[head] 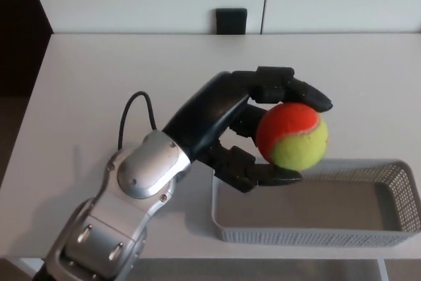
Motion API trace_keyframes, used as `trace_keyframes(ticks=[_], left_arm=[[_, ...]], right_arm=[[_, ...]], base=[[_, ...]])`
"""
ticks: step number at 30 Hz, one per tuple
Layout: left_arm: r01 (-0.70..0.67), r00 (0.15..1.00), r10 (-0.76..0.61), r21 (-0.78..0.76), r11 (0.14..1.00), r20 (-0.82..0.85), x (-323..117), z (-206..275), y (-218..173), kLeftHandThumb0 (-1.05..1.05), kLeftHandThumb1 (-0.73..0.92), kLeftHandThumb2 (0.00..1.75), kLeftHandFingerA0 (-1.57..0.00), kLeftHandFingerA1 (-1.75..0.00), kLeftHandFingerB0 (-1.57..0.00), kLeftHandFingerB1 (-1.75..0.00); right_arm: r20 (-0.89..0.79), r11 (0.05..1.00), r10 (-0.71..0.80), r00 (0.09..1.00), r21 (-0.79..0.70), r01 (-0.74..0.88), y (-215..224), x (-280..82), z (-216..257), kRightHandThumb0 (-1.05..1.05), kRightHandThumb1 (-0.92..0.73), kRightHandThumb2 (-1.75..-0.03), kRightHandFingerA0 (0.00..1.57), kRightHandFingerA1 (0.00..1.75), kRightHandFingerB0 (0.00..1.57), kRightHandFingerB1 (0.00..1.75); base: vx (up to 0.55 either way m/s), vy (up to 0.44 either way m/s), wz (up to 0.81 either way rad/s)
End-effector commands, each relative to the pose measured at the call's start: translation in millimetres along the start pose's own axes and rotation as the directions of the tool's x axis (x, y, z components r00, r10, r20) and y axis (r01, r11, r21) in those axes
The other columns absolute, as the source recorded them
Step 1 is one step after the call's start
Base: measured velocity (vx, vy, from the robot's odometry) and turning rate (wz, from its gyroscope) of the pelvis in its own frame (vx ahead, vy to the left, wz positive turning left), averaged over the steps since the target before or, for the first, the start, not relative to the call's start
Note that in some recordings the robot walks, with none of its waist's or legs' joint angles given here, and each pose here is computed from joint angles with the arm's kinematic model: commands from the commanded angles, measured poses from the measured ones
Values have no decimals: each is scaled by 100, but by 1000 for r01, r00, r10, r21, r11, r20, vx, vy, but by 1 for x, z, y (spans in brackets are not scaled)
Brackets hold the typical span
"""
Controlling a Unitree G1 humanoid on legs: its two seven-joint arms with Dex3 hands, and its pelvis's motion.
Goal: The robot walk towards a table in front and uses its left hand to pickup a tennis ball on the left side and put it in a container on the right hand side
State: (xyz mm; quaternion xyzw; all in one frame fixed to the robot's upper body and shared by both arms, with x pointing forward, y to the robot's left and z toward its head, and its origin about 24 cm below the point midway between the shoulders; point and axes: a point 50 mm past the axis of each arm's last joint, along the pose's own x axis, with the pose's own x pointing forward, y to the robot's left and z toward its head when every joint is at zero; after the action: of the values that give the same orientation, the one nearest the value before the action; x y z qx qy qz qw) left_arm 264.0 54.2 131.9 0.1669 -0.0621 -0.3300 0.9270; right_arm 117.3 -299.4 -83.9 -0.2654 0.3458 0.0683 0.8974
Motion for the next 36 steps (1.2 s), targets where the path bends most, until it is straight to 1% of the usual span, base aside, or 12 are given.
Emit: trace_keyframes(ticks=[1,3,4,8,9,14,24,25,26,27,32,36], left_arm=[[-48,992,52,39,998,-112,2,-19,-1,-6,71,68,-110,-96,-82,-65],[-50,992,54,40,998,-113,3,-19,-1,-6,71,68,-110,-96,-82,-65],[-17,988,30,87,996,-152,2,-24,-2,-59,44,70,-24,-47,-11,-36],[35,976,0,158,987,-217,1,-31,-1,-59,44,70,-24,-47,-11,-36],[35,976,4,175,984,-220,-1,-34,-2,-68,41,76,-12,-47,-3,-17],[29,973,17,195,980,-231,-4,-43,-2,-77,50,82,-3,-38,-13,-15],[18,972,29,196,980,-233,-8,-47,2,-72,46,84,-1,-38,-10,-19],[20,973,26,197,980,-229,-9,-45,4,-75,52,56,-7,-32,-2,-25],[24,974,22,198,980,-224,-10,-43,6,-75,52,56,-7,-32,-2,-25],[19,977,24,196,980,-213,-11,-41,8,-73,45,83,-3,-31,-5,-16],[-3,988,31,186,983,-148,-24,-27,17,-68,41,83,-2,-43,-3,-20],[-31,998,37,133,991,-45,-48,-2,29,-72,44,83,-4,-35,-6,-14]], right_arm=[[-6,1000,-10,1000,-27,10,-6,-1,1,-44,-52,-79,68,57,52,51],[-7,1000,-10,1000,-27,10,-6,-1,2,-44,-52,-79,68,57,52,51],[-4,999,-13,1000,-32,13,-6,-1,3,-44,-52,-78,68,57,52,51],[-1,999,-17,1000,-40,17,-7,-1,5,-44,-52,-78,68,57,52,51],[0,999,-16,1000,-42,16,-8,0,6,-44,-52,-78,67,56,51,50],[5,999,-17,1000,-46,17,-10,4,11,-43,-52,-77,68,56,51,50],[17,999,-24,1000,-43,25,-14,11,20,-44,-53,-77,68,56,51,51],[21,999,-26,999,-42,27,-14,12,20,-43,-52,-77,68,56,52,51],[26,999,-30,999,-40,31,-14,12,21,-43,-52,-77,68,56,52,51],[28,999,-29,999,-41,31,-14,13,22,-44,-52,-78,68,57,53,51],[26,999,-26,999,-45,27,-14,15,23,-45,-52,-78,67,56,52,51],[23,999,-26,999,-46,27,-14,16,23,-44,-52,-78,68,57,53,51]], base=[[0,0,0],[0,0,0],[0,0,0],[0,0,0],[0,0,0],[0,0,0],[0,0,0],[0,0,0],[0,0,0],[0,0,0],[0,0,0],[0,0,0]])
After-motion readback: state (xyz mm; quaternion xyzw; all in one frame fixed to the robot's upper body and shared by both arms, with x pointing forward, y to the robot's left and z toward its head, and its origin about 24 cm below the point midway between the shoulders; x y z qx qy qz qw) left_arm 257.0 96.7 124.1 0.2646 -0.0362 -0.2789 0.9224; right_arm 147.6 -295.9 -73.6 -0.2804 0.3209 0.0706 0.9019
